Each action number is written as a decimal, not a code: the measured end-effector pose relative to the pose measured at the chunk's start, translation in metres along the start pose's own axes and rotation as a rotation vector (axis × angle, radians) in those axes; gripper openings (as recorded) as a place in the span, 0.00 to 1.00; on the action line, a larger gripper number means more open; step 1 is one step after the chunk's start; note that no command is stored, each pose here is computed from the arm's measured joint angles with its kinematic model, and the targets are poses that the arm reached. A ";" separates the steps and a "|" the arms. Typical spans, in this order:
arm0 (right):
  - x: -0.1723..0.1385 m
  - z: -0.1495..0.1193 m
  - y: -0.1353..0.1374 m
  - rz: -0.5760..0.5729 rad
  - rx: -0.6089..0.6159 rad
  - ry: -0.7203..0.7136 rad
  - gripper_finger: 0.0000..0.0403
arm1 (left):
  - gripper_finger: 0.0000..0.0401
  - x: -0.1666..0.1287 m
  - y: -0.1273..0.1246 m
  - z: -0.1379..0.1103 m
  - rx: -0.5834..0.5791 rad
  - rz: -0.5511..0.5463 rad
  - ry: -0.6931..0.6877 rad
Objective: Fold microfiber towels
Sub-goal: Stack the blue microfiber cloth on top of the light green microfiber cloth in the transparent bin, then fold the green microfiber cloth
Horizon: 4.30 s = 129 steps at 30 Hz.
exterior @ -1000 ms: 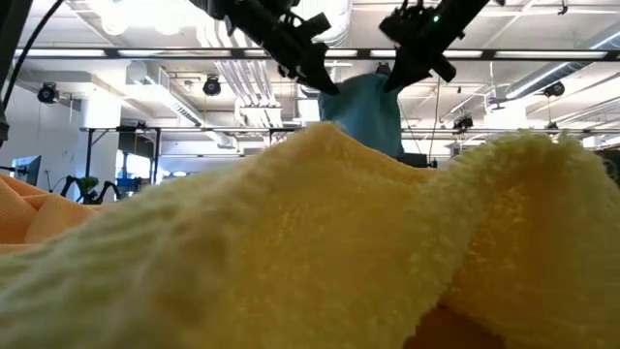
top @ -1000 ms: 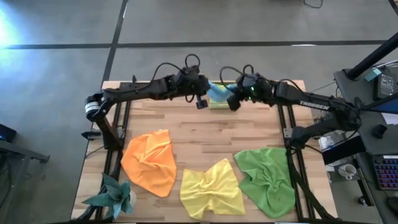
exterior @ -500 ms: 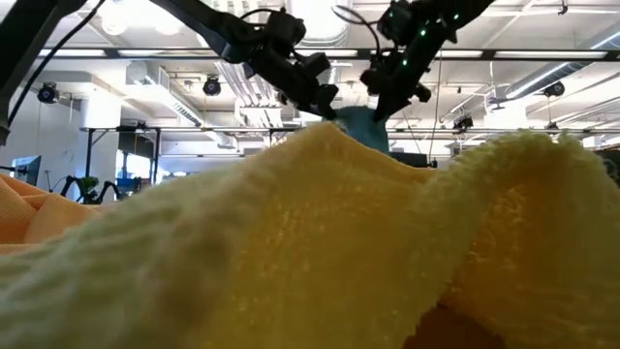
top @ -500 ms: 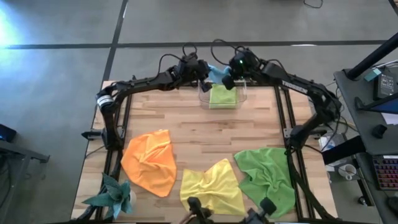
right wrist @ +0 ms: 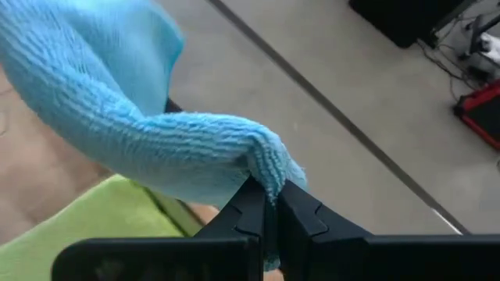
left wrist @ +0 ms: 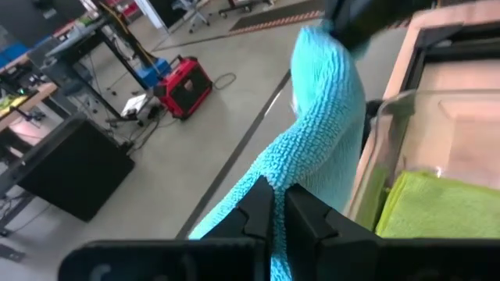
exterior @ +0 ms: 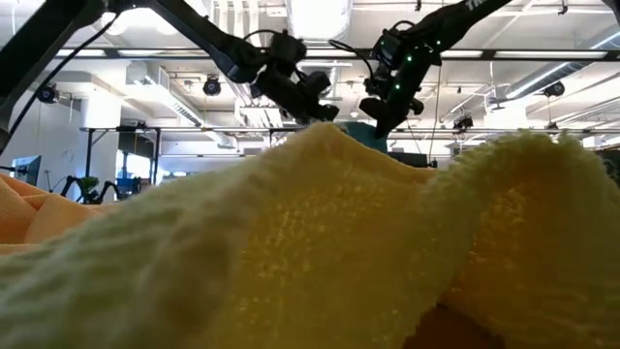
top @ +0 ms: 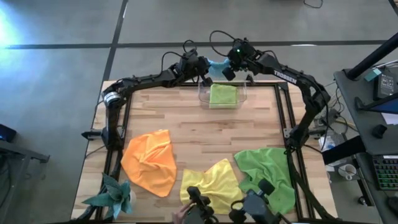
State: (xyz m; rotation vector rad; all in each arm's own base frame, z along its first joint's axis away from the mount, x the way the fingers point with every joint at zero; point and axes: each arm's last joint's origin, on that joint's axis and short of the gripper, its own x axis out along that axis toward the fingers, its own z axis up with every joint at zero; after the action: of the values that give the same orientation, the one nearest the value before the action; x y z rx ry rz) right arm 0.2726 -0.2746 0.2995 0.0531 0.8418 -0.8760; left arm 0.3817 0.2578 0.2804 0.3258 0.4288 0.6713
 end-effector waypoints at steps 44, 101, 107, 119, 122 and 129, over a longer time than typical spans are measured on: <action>0.031 -0.072 0.018 0.385 -0.068 0.559 0.03 | 0.00 0.007 -0.033 -0.050 -0.133 -0.612 0.279; -0.133 -0.082 0.055 0.503 0.273 0.388 0.34 | 0.33 -0.114 -0.069 -0.016 -0.169 -0.715 0.371; -0.145 -0.114 0.083 0.516 0.363 0.486 0.33 | 0.33 -0.124 -0.091 -0.026 -0.129 -0.741 0.392; -0.158 -0.169 0.147 0.489 0.476 0.640 0.30 | 0.33 -0.134 -0.112 -0.025 -0.084 -0.799 0.389; -0.165 -0.177 0.158 0.473 0.498 0.637 0.30 | 0.33 -0.138 -0.120 -0.028 -0.072 -0.818 0.402; -0.172 -0.196 0.177 0.466 0.525 0.618 0.29 | 0.33 -0.147 -0.137 -0.038 -0.039 -0.862 0.437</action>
State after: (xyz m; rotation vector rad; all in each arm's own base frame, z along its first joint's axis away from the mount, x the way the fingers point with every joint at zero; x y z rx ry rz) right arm 0.2125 0.0263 0.2301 0.9829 1.0862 -0.6142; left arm 0.3322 0.0661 0.2300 -0.0654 0.8993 -0.1065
